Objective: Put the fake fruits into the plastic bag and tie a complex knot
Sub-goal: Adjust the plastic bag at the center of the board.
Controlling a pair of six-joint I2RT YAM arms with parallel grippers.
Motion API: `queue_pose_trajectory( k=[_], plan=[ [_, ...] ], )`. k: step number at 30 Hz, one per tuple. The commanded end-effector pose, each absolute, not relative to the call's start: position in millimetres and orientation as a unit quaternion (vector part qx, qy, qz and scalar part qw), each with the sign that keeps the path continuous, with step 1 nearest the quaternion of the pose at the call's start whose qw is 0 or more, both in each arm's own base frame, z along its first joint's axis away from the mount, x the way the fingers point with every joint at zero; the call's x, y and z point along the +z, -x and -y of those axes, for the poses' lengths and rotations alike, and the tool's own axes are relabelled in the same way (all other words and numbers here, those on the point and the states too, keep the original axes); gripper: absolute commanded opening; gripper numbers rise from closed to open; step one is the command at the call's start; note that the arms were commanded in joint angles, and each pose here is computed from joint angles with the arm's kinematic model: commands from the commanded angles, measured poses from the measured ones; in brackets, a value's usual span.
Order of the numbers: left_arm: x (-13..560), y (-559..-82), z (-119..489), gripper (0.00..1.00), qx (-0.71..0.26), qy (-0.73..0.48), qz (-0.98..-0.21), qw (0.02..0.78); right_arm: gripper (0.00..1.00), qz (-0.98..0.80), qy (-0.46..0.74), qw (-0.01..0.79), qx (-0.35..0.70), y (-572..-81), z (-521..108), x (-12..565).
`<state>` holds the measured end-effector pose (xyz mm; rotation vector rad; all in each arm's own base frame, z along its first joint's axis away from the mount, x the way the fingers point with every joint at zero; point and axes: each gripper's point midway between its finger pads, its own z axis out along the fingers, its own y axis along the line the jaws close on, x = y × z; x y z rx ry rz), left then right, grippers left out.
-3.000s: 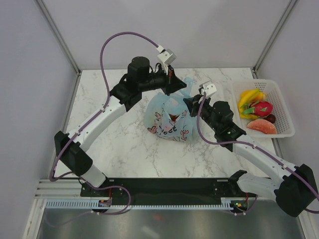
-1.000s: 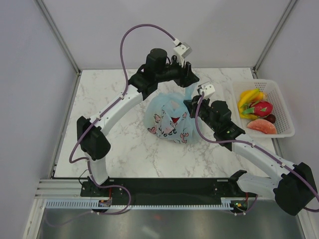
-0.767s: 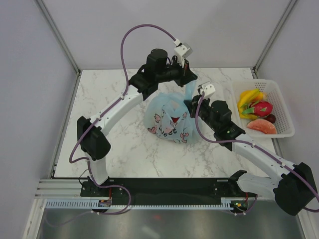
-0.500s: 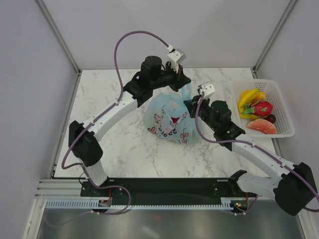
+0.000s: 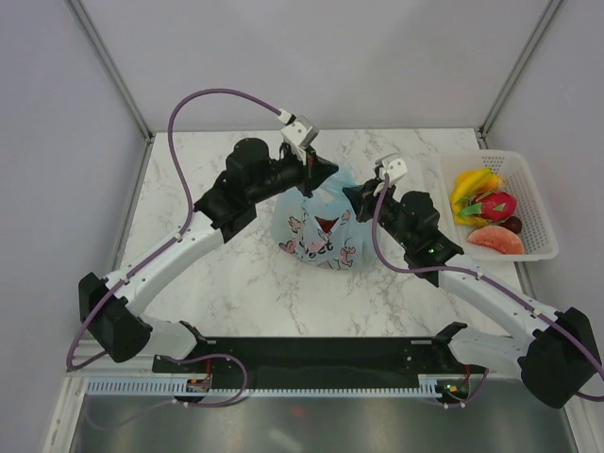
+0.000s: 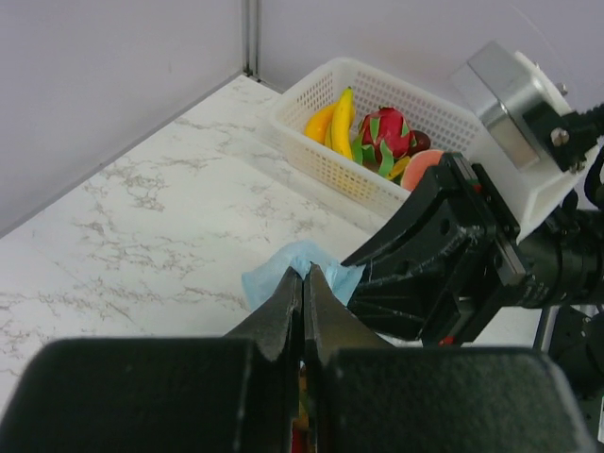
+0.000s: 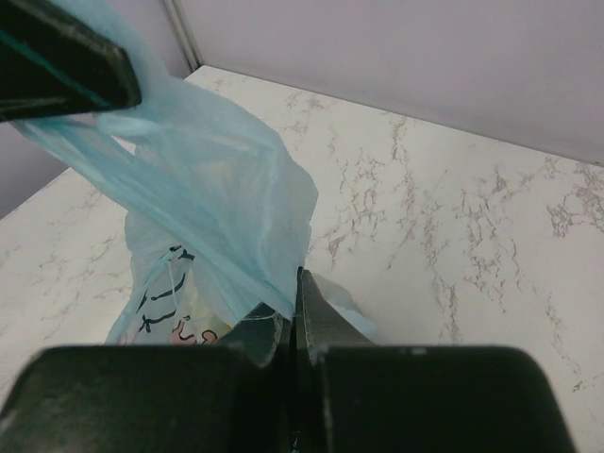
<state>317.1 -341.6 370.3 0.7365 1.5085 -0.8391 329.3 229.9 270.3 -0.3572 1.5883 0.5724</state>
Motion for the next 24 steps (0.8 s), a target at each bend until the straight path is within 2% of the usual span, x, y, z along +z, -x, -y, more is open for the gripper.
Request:
queue_pose_trajectory(
  k=[1,7,15,24],
  plan=[
    [429.0,-312.0,308.7,0.02,-0.345,-0.271,-0.592,0.676,0.0,-0.725,0.127,0.637,0.227,-337.5,-215.0,258.0],
    [386.1,-283.4,306.5,0.02,-0.369,-0.258,-0.612,0.651,0.0,-0.725,0.11,0.637,0.237,-340.8,-208.1,262.3],
    [317.2,-279.3,313.9,0.02,-0.361,-0.253,-0.668,0.599,0.0,-0.726,0.093,0.639,0.237,-342.6,-201.7,267.0],
    [244.6,-286.6,307.5,0.02,-0.361,-0.158,-0.742,0.542,0.0,-0.722,0.097,0.641,0.241,-341.1,-202.8,282.4]
  ],
)
